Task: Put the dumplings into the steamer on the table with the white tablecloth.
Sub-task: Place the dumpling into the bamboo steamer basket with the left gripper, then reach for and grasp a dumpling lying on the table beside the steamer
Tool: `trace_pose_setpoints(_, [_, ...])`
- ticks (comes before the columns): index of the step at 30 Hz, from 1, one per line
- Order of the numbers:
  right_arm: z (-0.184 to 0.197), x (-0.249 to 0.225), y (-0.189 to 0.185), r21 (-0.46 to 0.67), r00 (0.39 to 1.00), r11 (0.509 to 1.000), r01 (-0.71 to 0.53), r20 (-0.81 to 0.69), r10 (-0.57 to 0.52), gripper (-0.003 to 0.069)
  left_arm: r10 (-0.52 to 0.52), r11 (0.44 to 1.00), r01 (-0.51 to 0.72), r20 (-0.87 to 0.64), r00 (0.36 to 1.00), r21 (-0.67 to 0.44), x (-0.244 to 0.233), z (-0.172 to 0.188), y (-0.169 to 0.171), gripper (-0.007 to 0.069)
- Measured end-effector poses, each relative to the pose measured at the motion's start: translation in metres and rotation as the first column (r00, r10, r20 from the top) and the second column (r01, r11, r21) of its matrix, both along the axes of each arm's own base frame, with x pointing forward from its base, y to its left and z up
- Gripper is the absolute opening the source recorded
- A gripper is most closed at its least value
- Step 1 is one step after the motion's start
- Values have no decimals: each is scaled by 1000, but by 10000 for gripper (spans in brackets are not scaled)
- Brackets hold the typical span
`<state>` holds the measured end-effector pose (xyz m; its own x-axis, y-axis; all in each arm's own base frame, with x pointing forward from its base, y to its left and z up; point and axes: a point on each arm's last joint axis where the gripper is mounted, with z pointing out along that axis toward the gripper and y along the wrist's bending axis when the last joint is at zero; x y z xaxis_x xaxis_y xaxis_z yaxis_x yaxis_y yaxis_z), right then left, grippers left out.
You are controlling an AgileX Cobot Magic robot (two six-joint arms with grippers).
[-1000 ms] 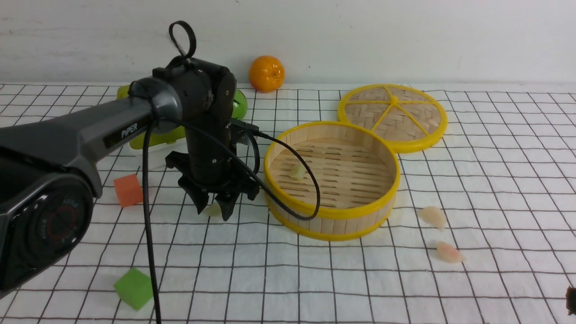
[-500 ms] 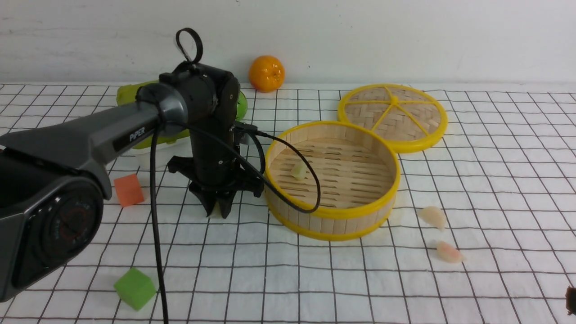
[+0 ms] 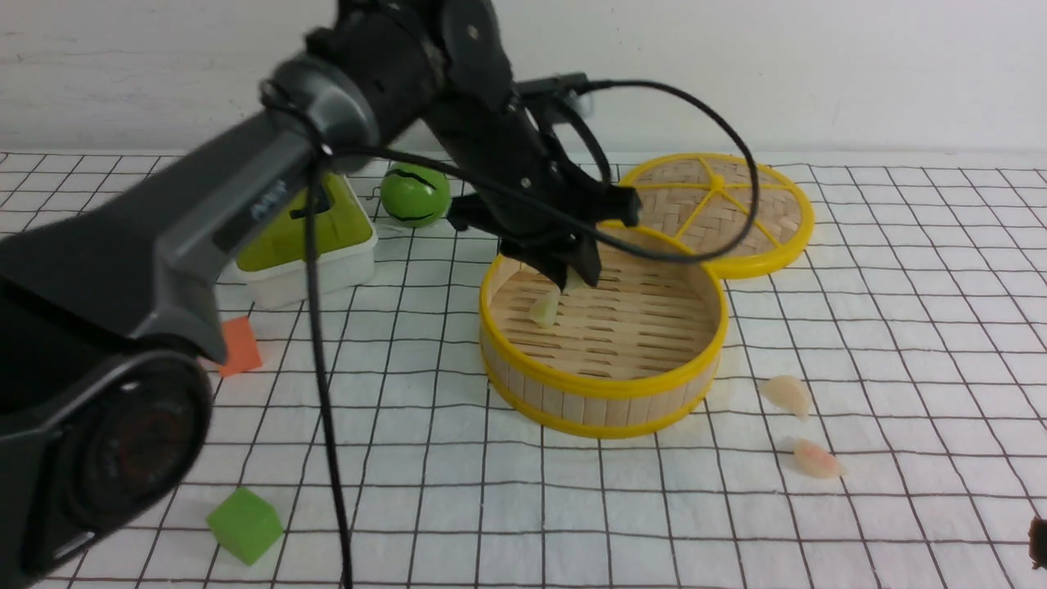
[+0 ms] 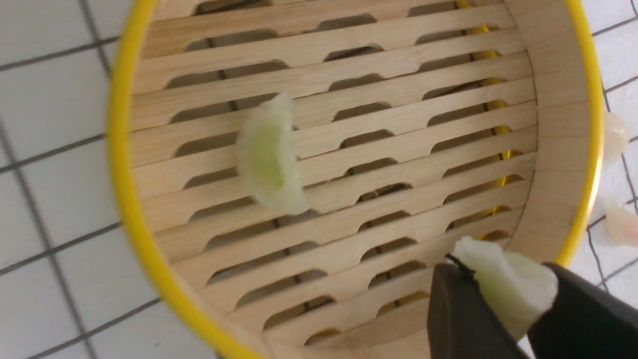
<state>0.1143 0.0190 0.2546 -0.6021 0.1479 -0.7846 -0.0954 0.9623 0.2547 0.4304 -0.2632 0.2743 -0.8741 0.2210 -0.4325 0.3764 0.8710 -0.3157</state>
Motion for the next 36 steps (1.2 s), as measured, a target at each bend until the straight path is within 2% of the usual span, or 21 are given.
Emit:
trace_pose_setpoints(2, [0, 0, 0, 0, 1000, 1000, 0, 0, 0, 93, 12, 998, -14, 27, 1000, 55, 2, -24, -17, 178])
trace_pose_setpoints(5, [0, 0, 0, 0, 1000, 1000, 0, 0, 0, 93, 39, 994, -45, 63, 997, 101, 7, -43, -26, 178])
trace_pose_setpoints(13, [0, 0, 0, 0, 1000, 1000, 0, 0, 0, 93, 108, 986, -122, 120, 987, 117, 18, -63, -28, 195])
trace_pose_setpoints(17, [0, 0, 0, 0, 1000, 1000, 0, 0, 0, 101, 111, 986, -125, 123, 986, 112, 19, -64, -28, 349])
trace_pose_setpoints(21, [0, 0, 0, 0, 1000, 1000, 0, 0, 0, 103, 114, 987, -127, 118, 986, 102, 17, -59, -28, 441])
trace_pose_setpoints(25, [-1, -1, 3, 18, 999, 1000, -23, -42, 24, 104, 102, 990, -112, 108, 989, 84, 4, -23, -23, 465])
trace_pose_setpoints(26, [0, 0, 5, 26, 994, 998, -51, -92, 53, 107, 70, 993, -82, 133, 989, 80, -6, 5, -17, 452])
trace_pose_setpoints(27, [0, 1, 5, 26, 993, 998, -55, -103, 57, 108, 65, 993, -77, 131, 989, 85, -6, 5, -17, 449])
trace_pose_setpoints(28, [5, 5, 7, 31, 986, 996, -85, -141, 89, 113, 16, 996, -32, 187, 982, 82, -22, 45, -9, 418])
trace_pose_setpoints(30, [16, 19, 8, 29, 976, 991, -128, -175, 131, 128, -17, 998, 1, 256, 967, 65, -46, 95, 5, 347])
trace_pose_setpoints(33, [23, 36, 9, 20, 967, 986, -164, -197, 164, 153, -33, 998, 18, 298, 954, 53, -72, 137, 21, 262])
trace_pose_setpoints(34, [28, 53, 9, 25, 959, 982, -188, -210, 189, 180, -37, 999, 23, 332, 942, 44, -91, 164, 34, 190])
trace_pose_setpoints(36, [27, 72, 10, 35, 947, 976, -214, -240, 216, 227, -28, 999, 15, 372, 928, 38, -108, 185, 47, 120])
